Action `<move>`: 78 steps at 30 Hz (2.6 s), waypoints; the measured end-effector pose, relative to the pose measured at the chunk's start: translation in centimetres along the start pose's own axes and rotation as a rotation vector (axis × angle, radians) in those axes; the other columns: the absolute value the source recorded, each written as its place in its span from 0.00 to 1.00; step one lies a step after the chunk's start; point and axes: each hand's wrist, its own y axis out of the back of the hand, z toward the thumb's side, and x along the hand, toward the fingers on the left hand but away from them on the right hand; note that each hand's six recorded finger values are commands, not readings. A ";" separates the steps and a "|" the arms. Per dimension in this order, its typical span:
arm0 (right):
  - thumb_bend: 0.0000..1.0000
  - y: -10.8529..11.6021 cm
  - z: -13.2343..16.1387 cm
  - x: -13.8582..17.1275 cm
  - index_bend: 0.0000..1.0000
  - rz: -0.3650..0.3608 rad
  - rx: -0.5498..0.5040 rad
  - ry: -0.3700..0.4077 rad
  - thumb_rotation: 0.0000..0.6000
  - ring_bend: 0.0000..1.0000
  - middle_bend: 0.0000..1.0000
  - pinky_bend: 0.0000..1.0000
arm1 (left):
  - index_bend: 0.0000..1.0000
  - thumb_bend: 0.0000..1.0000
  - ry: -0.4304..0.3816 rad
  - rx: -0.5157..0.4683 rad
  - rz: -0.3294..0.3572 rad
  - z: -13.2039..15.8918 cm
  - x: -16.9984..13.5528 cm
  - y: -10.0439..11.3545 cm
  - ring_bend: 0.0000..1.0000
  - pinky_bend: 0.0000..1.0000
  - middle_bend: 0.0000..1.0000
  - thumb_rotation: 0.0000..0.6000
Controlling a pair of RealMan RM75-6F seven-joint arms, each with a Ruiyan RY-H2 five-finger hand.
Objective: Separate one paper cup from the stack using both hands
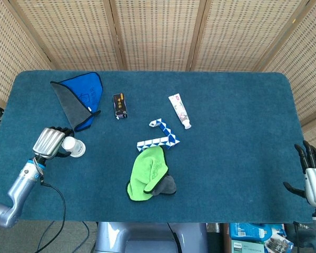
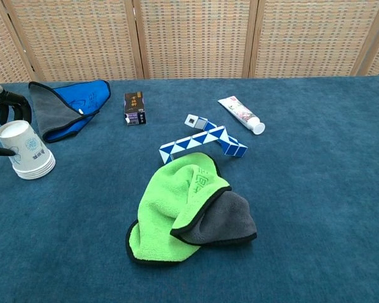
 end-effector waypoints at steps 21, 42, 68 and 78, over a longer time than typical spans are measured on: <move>0.00 -1.2 -0.4 -0.9 0.00 0.008 0.042 -0.039 1.00 0.00 0.00 0.00 | 0.56 0.18 -0.232 -0.897 0.066 5.2 0.4 6.7 0.50 0.53 0.54 1.00; 0.10 3.5 4.7 -4.8 0.31 -0.271 -0.049 0.449 1.00 0.06 0.18 0.00 | 0.56 0.21 -0.380 -1.400 -0.185 18.4 9.7 8.8 0.50 0.53 0.54 1.00; 0.26 3.6 21.2 -8.6 0.46 -0.336 -0.022 0.925 1.00 0.19 0.32 0.12 | 0.56 0.22 -0.378 -1.424 -0.283 24.2 12.9 9.0 0.50 0.53 0.54 1.00; 0.27 2.6 25.0 -8.5 0.47 -0.314 -0.012 0.992 1.00 0.19 0.33 0.13 | 0.56 0.22 -0.387 -1.422 -0.294 25.1 12.9 8.9 0.50 0.53 0.54 1.00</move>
